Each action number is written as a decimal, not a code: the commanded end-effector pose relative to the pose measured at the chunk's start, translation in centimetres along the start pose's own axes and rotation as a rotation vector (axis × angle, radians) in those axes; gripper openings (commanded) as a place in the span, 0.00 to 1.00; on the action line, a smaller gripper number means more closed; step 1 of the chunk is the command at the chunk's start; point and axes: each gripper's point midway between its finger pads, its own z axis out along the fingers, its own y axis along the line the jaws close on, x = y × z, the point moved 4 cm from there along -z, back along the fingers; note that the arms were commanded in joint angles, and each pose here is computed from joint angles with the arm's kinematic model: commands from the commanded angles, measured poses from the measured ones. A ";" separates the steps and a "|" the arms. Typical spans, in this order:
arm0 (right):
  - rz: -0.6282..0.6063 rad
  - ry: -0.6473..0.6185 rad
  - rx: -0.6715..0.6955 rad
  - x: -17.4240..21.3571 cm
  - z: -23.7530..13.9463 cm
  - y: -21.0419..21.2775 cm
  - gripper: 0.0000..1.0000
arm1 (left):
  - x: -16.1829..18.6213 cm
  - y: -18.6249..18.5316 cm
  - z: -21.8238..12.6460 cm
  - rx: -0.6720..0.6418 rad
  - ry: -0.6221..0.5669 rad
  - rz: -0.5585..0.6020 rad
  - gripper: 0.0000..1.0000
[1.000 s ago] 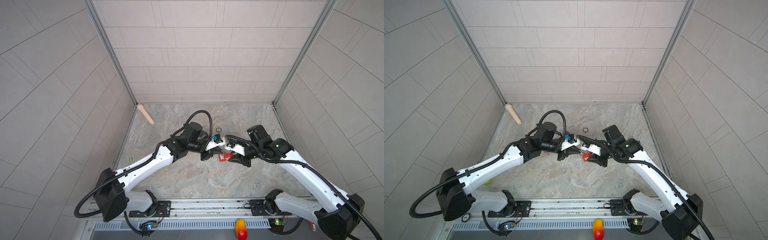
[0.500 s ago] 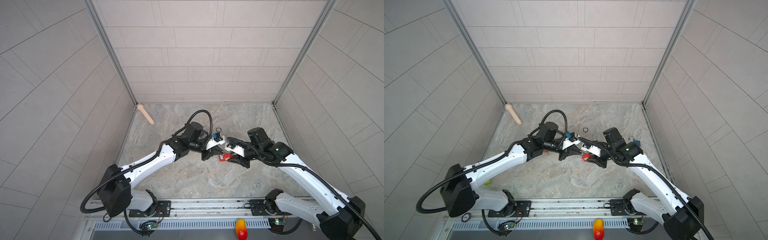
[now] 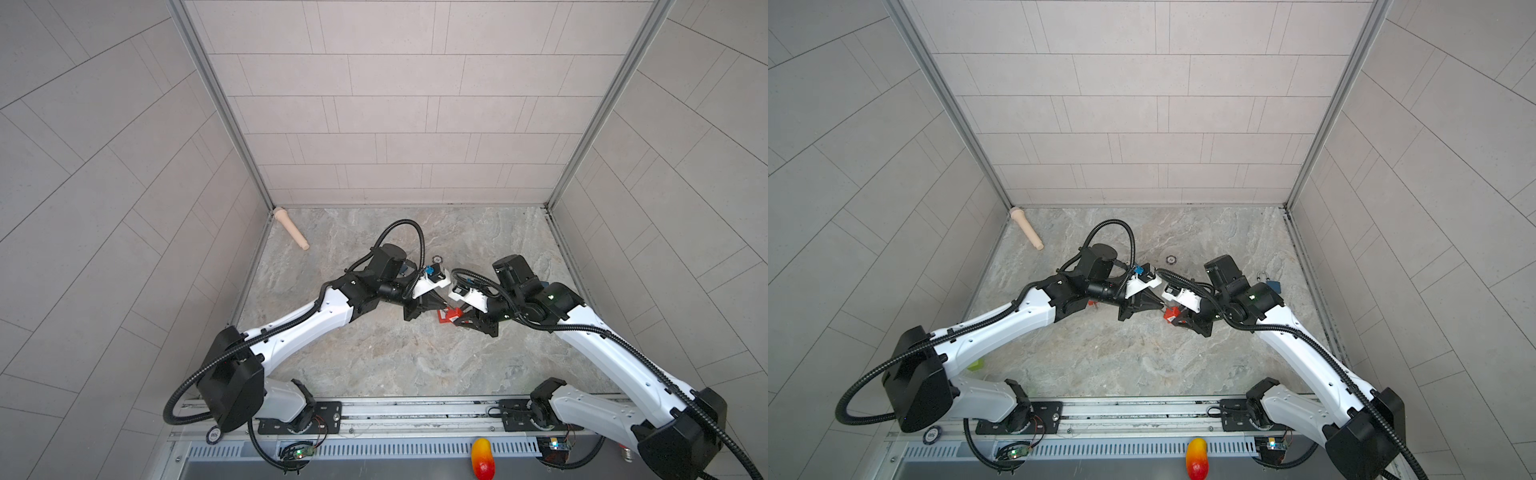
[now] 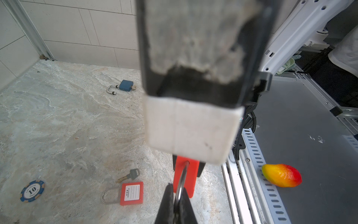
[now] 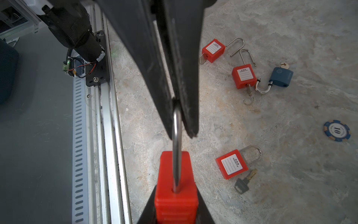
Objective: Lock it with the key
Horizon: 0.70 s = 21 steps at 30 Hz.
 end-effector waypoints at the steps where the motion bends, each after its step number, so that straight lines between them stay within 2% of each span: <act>1: -0.143 -0.161 0.062 -4.3 -2.4 0.3 0.23 | -2.3 -1.1 -1.0 0.049 -0.102 0.003 0.00; 3: -0.133 -0.147 0.109 -3.5 -3.3 0.5 0.36 | -2.9 -0.9 -2.1 0.030 -0.123 0.010 0.00; 4: -0.117 -0.141 0.137 -3.2 -3.8 0.6 0.38 | -3.1 -0.8 -2.6 0.019 -0.128 0.017 0.00; 7: -0.098 -0.143 0.214 -2.1 -5.2 1.1 0.42 | -3.5 -1.3 -3.5 0.005 -0.129 0.043 0.00; 10: -0.014 -0.146 0.245 -1.0 -6.0 1.4 0.47 | -3.9 -1.7 -4.0 0.006 -0.135 0.060 0.00; 15: 0.064 -0.094 0.126 0.1 -4.7 2.2 0.43 | -4.5 -2.3 -4.6 0.008 -0.163 0.083 0.00; 18: 0.054 -0.126 0.130 -0.4 -4.5 1.8 0.41 | -4.7 -2.7 -4.7 0.028 -0.169 0.082 0.00; 21: 0.053 -0.100 0.150 -0.4 -4.1 1.1 0.38 | -4.9 -3.0 -4.9 0.040 -0.176 0.083 0.00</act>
